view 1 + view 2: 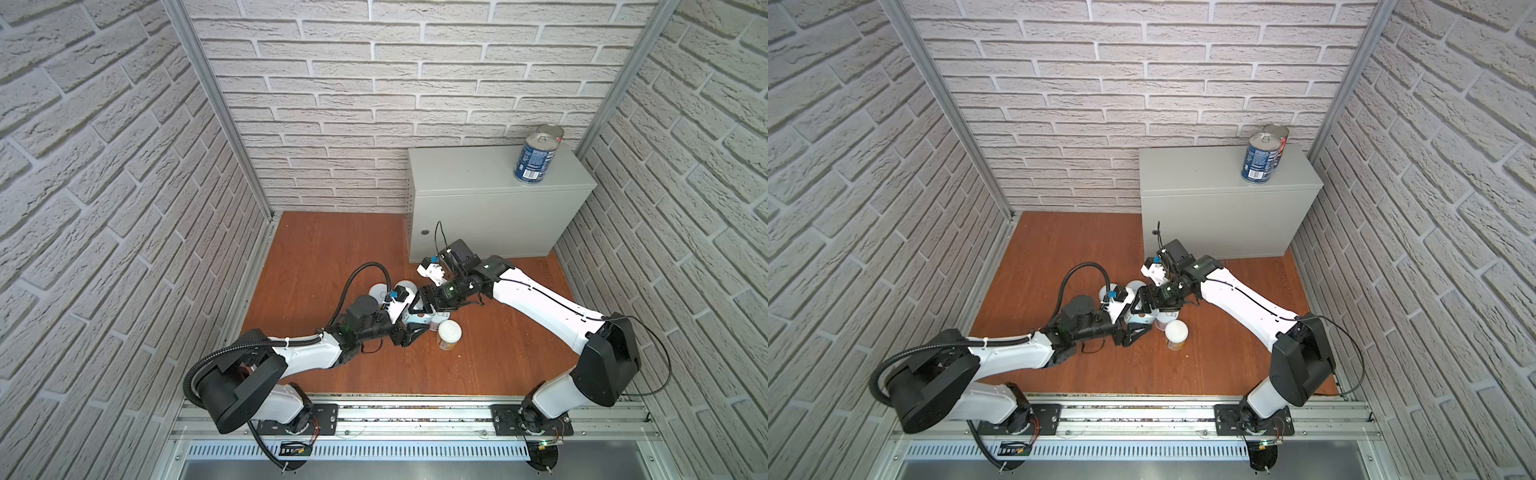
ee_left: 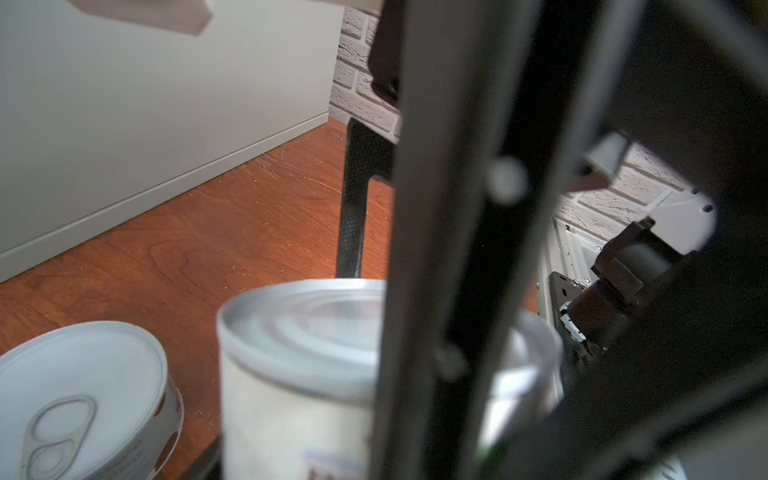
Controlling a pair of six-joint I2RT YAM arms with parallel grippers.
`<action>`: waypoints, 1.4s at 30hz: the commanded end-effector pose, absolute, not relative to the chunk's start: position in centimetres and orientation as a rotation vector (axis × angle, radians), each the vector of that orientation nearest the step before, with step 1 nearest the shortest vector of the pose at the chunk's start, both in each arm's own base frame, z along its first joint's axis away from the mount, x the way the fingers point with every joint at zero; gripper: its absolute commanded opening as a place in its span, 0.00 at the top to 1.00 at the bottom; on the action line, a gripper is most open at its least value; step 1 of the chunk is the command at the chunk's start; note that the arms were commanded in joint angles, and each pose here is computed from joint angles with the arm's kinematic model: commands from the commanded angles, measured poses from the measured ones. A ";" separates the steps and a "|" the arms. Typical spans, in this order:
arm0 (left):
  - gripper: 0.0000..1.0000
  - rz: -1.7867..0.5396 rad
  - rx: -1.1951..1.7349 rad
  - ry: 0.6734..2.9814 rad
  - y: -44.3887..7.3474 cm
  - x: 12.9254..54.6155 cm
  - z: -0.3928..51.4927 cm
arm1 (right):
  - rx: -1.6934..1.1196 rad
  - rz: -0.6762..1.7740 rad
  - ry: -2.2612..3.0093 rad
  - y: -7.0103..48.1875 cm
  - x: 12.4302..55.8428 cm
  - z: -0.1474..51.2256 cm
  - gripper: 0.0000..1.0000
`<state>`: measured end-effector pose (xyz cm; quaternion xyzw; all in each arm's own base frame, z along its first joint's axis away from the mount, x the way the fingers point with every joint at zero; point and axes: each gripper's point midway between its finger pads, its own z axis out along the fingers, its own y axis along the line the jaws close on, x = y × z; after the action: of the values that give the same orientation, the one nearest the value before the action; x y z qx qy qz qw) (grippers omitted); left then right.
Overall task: Place and organize the canned foods onto the counter
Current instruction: 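Close the left gripper on the light-blue labelled can while the right gripper holds it, then open the right gripper and draw it back from the can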
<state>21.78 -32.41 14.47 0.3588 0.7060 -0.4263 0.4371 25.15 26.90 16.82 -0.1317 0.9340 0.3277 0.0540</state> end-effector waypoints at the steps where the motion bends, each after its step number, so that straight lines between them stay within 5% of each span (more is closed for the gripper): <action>1: 0.50 -1.038 0.763 1.719 -32.2 23.9 16.4 | -0.450 1.103 2.765 27.6 23.9 19.0 0.32; 24: 0.51 -1.024 0.727 1.768 -31.8 24.3 15.5 | -0.440 1.079 2.759 27.2 23.9 19.2 0.19; 42: 0.51 -1.012 0.725 1.788 -31.7 24.3 15.3 | -0.393 0.817 2.768 23.9 24.2 18.1 0.18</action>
<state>23.45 -31.25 11.95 0.2983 0.7627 -0.3955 0.4158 24.37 25.06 17.63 -0.1309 0.9417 0.2984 0.0841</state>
